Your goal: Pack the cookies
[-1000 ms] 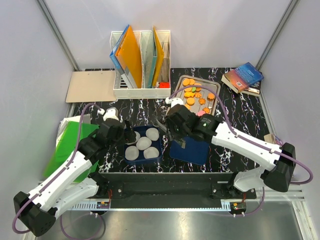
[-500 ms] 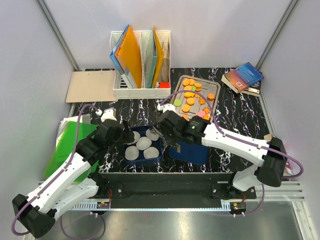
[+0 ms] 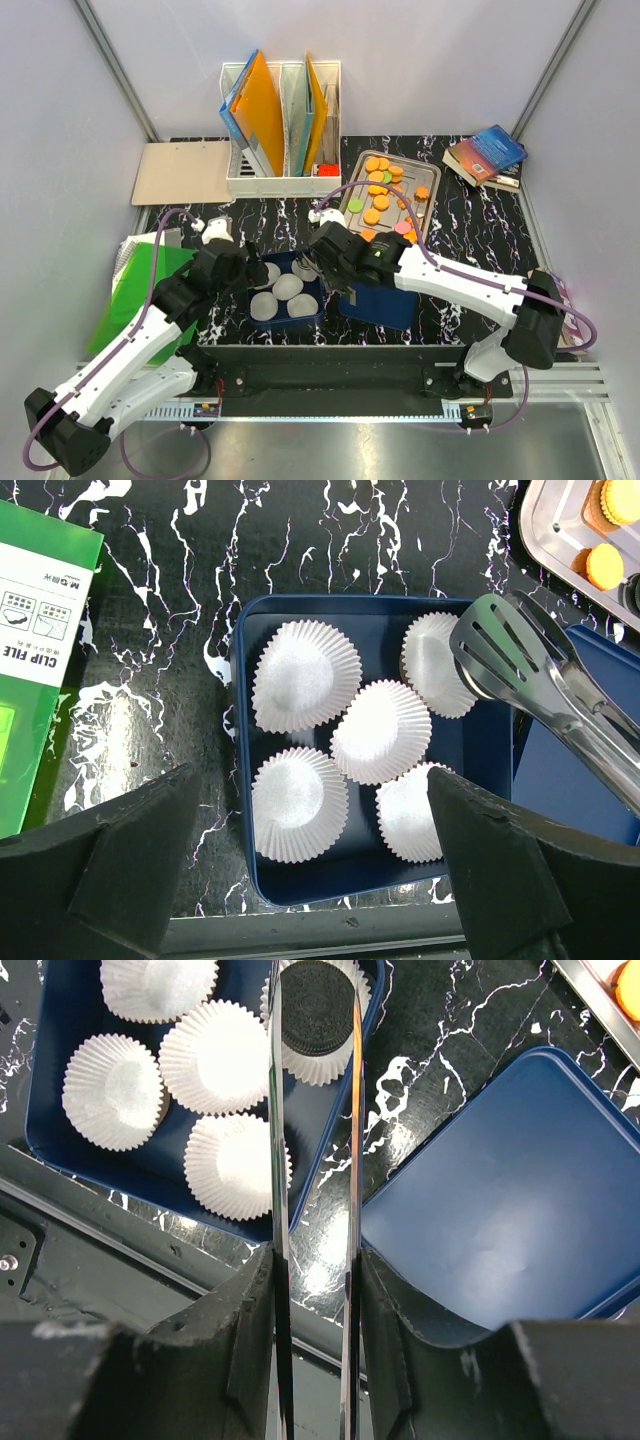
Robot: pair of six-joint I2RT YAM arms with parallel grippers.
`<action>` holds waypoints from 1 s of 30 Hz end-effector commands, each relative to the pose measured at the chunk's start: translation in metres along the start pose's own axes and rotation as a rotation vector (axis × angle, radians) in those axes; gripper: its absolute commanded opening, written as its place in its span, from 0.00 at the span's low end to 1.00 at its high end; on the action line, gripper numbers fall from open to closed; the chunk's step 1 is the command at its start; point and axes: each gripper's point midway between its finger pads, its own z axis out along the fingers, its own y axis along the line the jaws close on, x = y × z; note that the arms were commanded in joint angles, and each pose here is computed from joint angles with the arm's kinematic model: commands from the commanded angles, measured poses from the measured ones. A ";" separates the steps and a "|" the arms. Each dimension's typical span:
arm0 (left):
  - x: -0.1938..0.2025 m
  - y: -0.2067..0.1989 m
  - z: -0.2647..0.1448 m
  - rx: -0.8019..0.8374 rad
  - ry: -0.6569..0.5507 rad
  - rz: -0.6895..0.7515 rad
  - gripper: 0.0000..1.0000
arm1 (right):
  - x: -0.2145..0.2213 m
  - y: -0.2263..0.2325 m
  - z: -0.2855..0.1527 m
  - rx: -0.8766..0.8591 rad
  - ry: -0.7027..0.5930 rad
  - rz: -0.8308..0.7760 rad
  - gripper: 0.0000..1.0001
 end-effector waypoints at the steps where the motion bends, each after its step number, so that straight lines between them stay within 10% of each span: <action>1: -0.007 -0.005 -0.002 0.019 -0.028 -0.021 0.99 | -0.029 0.012 -0.006 -0.020 -0.091 0.015 0.34; 20: -0.006 -0.004 -0.002 0.021 -0.030 -0.021 0.99 | -0.049 -0.001 -0.037 0.018 -0.178 0.047 0.55; 30: -0.006 -0.009 -0.001 0.037 -0.020 -0.028 0.99 | -0.065 -0.128 -0.046 0.327 -0.213 0.149 0.56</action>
